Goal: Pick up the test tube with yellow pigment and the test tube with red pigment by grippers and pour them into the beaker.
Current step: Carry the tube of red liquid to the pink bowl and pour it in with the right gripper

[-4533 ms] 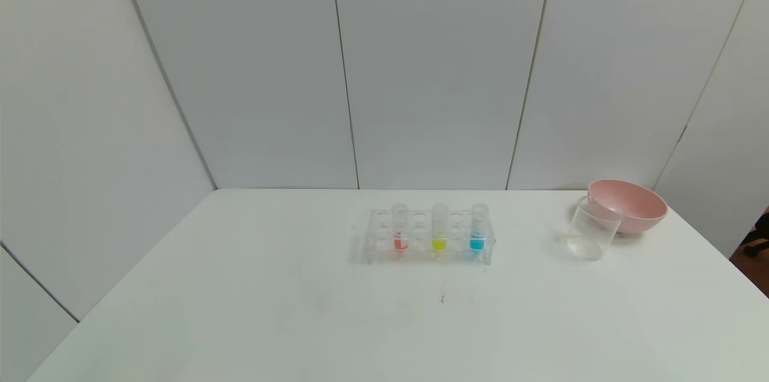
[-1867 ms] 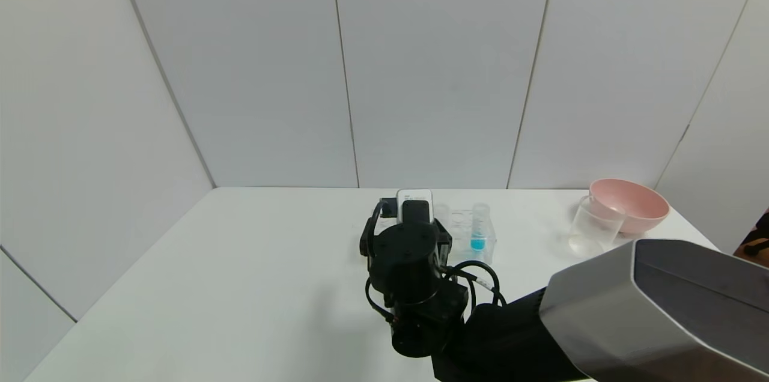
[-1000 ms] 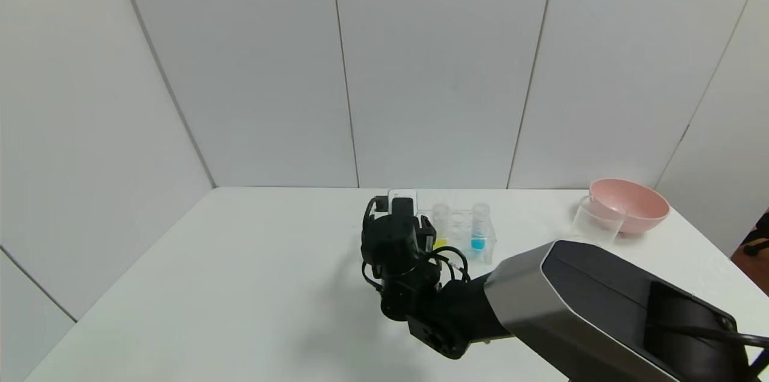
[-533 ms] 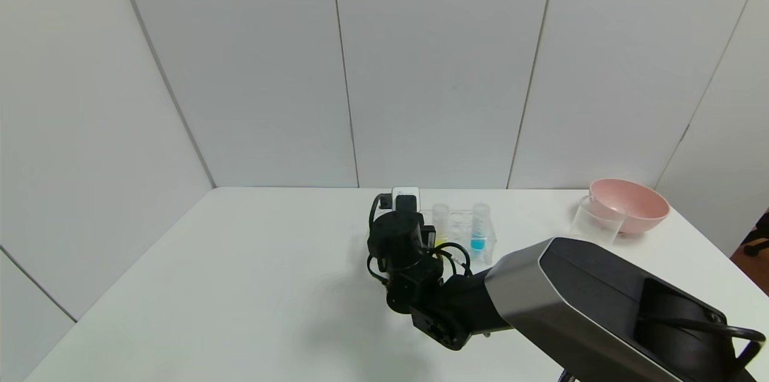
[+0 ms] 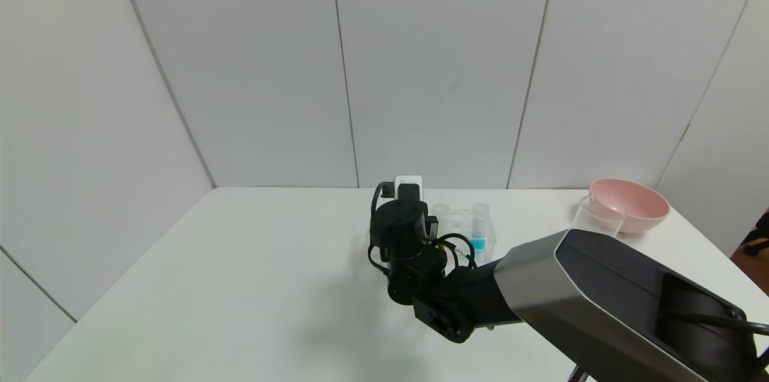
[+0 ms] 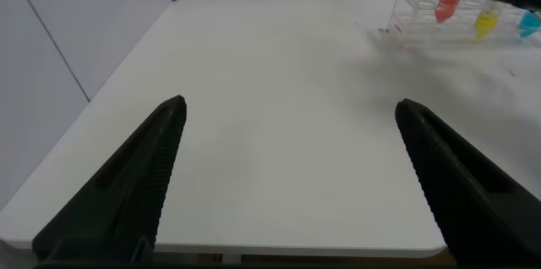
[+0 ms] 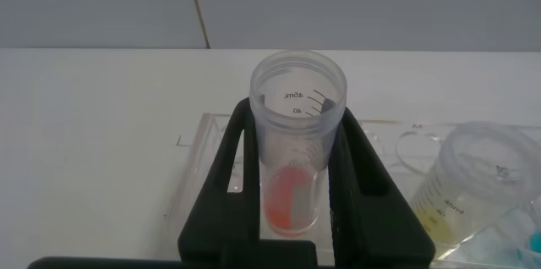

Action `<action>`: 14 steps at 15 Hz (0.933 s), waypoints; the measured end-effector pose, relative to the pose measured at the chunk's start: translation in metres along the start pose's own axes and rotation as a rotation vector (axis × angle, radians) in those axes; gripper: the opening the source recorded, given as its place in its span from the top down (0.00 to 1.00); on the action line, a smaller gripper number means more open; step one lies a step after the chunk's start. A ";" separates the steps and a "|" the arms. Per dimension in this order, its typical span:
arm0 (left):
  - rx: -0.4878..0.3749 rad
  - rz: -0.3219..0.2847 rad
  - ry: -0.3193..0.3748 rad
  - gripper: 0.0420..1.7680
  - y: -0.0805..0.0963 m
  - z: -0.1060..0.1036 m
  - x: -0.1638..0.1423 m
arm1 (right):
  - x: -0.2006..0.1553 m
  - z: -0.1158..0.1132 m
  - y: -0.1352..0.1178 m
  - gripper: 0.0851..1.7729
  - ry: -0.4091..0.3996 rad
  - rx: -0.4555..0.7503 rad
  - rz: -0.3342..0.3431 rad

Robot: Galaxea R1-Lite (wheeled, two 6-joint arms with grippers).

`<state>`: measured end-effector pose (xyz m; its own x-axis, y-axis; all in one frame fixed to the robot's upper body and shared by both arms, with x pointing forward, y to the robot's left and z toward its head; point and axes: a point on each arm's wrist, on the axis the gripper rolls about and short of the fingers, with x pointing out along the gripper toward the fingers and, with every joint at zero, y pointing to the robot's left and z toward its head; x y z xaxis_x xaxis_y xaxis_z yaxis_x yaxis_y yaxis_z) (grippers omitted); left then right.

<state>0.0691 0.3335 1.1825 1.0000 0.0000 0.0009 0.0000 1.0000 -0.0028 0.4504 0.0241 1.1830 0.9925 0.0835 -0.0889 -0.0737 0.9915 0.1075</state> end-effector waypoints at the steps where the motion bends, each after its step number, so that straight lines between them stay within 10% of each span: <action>1: 0.000 0.000 0.000 0.00 0.000 0.000 0.000 | -0.001 0.007 0.000 0.74 -0.010 0.001 0.001; 9: 0.000 0.000 0.000 0.00 0.000 0.000 0.000 | -0.017 0.085 -0.011 0.74 -0.127 0.029 0.000; 14: 0.000 0.000 0.000 0.00 0.000 0.000 0.000 | -0.003 0.138 -0.088 0.74 -0.186 -0.008 -0.160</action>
<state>0.0691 0.3335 1.1825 1.0000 0.0000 0.0009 0.0000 1.0000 -0.0028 0.4678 -0.0776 1.3099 0.9924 -0.0943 0.0794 0.0863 0.9914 0.0987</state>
